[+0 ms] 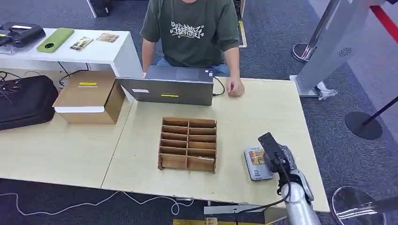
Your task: Pass the card to the sensor for recognition and then transmit it.
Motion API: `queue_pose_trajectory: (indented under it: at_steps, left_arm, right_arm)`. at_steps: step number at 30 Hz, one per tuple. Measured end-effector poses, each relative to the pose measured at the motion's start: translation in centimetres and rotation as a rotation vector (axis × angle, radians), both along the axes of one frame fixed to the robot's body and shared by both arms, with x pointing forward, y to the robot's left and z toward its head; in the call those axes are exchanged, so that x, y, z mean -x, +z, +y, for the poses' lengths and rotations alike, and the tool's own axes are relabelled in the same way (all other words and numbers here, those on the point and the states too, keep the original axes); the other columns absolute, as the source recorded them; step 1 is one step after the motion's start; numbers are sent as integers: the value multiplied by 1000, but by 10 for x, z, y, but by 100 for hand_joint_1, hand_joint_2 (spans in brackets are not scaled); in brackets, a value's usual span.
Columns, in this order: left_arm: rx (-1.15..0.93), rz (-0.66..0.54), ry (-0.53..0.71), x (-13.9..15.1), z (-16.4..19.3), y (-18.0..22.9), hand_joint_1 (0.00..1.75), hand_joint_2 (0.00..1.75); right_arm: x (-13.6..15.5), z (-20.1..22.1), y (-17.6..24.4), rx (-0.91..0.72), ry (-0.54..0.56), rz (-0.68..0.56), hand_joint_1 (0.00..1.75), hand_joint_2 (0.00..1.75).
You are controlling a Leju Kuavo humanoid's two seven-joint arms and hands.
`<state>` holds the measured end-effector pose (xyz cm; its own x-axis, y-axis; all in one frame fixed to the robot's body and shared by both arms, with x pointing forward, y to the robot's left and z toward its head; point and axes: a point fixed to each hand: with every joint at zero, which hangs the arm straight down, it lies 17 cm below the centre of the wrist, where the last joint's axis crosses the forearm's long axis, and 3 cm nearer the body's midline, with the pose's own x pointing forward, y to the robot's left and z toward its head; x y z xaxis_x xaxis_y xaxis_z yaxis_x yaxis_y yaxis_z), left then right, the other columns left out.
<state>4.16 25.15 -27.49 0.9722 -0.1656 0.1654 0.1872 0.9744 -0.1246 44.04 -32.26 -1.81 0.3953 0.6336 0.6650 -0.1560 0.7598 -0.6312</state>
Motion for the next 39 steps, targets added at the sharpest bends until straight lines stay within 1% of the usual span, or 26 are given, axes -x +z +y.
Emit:
queue_pose_trajectory:
  at_steps: [10, 14, 16, 19, 20, 23, 27, 30, 32, 34, 35, 36, 37, 39]
  left_arm:
    - [-7, 4, -5, 0, 4, 0, 0, 0]
    - [-7, 3, -2, -1, 4, 0, 0, 0]
    - [-7, 3, 7, -1, 4, 0, 0, 0]
    - [-7, -2, 17, -3, 2, 0, 0, 0]
    - [-6, -4, 18, -3, 2, 0, 0, 0]
    - [-6, -9, 23, -5, -1, 0, 0, 0]
    - [-5, -21, 10, -7, -4, 0, 0, 0]
    - [-5, -24, 3, -8, -4, 0, 0, 0]
    - [-6, -26, -1, -10, -4, 0, 0, 0]
    - [-7, -27, -9, -10, -4, 1, 0, 0]
    - [-8, -27, -12, -10, -3, 0, 0, 0]
    - [-11, -26, -20, -10, -2, 0, 0, 0]
    - [-13, -29, -28, -11, -1, 0, 0, 0]
    - [-11, -29, -41, -10, -1, 0, 0, 0]
  right_arm:
    - [0, -7, -4, 12, 3, 7, 175, 175]
    - [-3, -10, 2, 24, -11, -26, 175, 175]
    - [-10, -14, 18, 43, -34, -109, 175, 175]
    - [-23, -12, 57, 39, -56, -277, 175, 175]
    - [-25, -14, 71, 63, -62, -334, 175, 175]
    - [-30, -16, 124, 203, -93, -535, 175, 175]
    - [-22, -15, 191, 536, -121, -761, 175, 175]
    - [-14, -7, 217, 719, -125, -850, 175, 175]
    - [-13, -3, 225, 816, -114, -861, 175, 175]
    - [-11, -11, 235, 888, -139, -868, 175, 175]
    - [-10, -19, 243, 910, -160, -876, 175, 175]
    - [-13, -39, 260, 957, -201, -890, 175, 175]
    - [-19, -61, 285, 1005, -270, -913, 175, 175]
    - [-24, -93, 336, 1032, -439, -959, 175, 175]
